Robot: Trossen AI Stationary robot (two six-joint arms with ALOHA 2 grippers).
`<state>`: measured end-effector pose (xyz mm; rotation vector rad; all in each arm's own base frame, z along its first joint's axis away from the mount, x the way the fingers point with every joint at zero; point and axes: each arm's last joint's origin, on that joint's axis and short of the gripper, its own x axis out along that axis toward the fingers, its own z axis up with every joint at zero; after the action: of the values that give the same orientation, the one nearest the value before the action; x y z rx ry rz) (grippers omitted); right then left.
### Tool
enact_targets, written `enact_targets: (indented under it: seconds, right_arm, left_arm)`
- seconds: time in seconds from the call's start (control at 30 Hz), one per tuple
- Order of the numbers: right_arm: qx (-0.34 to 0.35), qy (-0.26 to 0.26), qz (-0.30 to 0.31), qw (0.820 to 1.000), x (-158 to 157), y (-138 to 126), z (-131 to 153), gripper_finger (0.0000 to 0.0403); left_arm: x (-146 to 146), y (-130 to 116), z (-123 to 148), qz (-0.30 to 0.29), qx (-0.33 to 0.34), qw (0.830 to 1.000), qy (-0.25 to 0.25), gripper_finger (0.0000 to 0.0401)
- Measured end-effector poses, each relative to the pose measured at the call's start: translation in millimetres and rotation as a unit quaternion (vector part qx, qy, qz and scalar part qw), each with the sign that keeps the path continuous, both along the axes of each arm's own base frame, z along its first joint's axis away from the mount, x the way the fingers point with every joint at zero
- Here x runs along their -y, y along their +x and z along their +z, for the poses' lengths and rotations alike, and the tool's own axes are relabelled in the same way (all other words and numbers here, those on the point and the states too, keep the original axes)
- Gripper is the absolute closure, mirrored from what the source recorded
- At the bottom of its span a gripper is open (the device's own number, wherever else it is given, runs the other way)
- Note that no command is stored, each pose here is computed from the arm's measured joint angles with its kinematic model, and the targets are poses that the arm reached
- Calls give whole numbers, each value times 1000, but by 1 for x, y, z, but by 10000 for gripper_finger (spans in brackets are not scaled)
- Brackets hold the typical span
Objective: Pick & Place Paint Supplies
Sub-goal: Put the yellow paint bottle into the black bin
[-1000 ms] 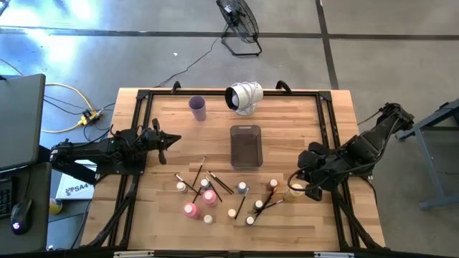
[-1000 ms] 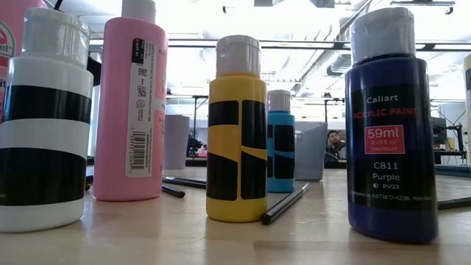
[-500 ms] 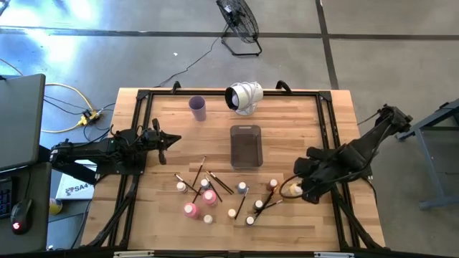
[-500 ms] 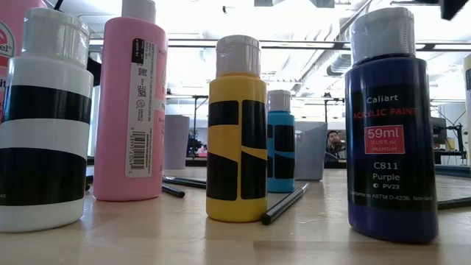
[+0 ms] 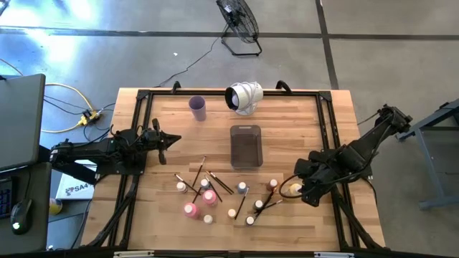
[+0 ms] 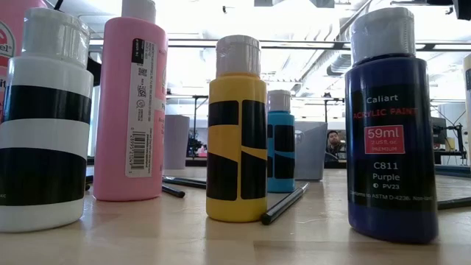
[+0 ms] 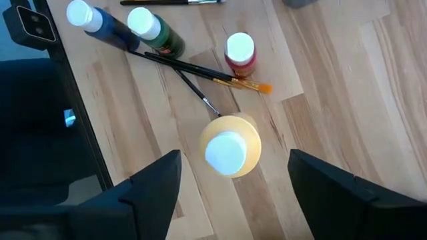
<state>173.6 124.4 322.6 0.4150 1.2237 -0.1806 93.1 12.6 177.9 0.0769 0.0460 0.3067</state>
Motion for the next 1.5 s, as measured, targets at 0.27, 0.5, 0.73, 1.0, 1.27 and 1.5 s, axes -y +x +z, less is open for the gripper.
enact_targets:
  seconds: [0.27, 0.5, 0.73, 1.0, 1.27, 1.5]
  right_arm:
    - [-4, -1, -1, 1000, -4, 5, -12, 135]
    - [-25, -16, 12, 999, -11, 9, -23, 136]
    - [-19, -29, 15, 999, -16, 7, -25, 136]
    - [-11, -39, 14, 999, -17, 7, -24, 136]
    - [-17, -43, 13, 999, -16, 6, -29, 136]
    - [-20, -45, 12, 999, -16, 6, -37, 136]
  left_arm:
    - [0, 0, 0, 0, -1, 1000, 0, 401]
    - [0, 0, 0, 0, -1, 1000, 0, 401]
    - [0, 0, 0, 0, -1, 1000, 0, 401]
    - [0, 0, 0, 0, -1, 1000, 0, 401]
    - [0, 0, 0, 0, -1, 1000, 0, 401]
    - [0, 0, 0, 0, -1, 1000, 0, 401]
